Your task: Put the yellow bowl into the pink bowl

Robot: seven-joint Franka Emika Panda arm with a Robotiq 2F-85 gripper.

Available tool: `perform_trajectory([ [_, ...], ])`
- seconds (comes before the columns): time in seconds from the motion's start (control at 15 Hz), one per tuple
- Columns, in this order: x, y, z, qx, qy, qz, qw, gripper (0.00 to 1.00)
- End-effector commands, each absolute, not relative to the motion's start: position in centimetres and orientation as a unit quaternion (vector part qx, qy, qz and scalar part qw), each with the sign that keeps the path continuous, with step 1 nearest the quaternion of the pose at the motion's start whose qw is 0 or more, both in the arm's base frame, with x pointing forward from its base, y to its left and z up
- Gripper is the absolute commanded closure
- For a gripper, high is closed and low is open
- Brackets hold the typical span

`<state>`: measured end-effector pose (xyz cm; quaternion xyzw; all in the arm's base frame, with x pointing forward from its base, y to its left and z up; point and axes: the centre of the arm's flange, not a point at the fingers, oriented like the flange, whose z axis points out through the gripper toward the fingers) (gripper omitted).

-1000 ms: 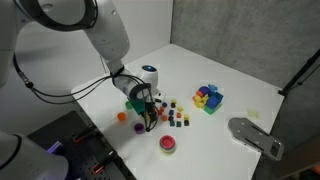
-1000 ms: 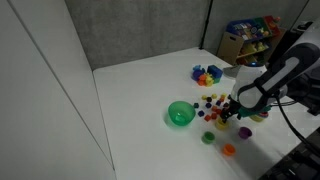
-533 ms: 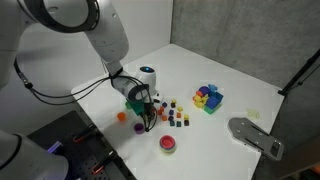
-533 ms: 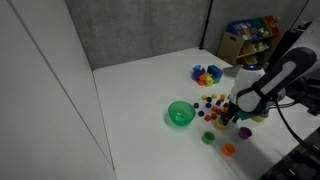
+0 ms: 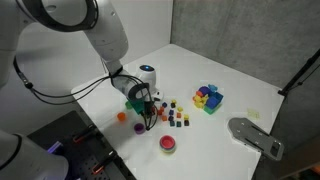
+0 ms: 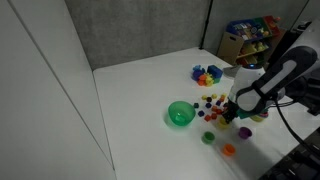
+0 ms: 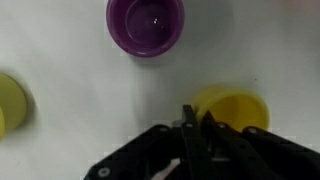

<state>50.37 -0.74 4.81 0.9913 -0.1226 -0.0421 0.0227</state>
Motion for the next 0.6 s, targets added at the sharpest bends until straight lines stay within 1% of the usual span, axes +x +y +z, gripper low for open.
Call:
perform_trajectory([
  [0.0,51.0,-1.4,7.2,0.991,-0.127,-0.033,0.020,0.96],
  [0.53,52.4,-5.1,11.6,0.987,-0.156,-0.014,0.028,0.95],
])
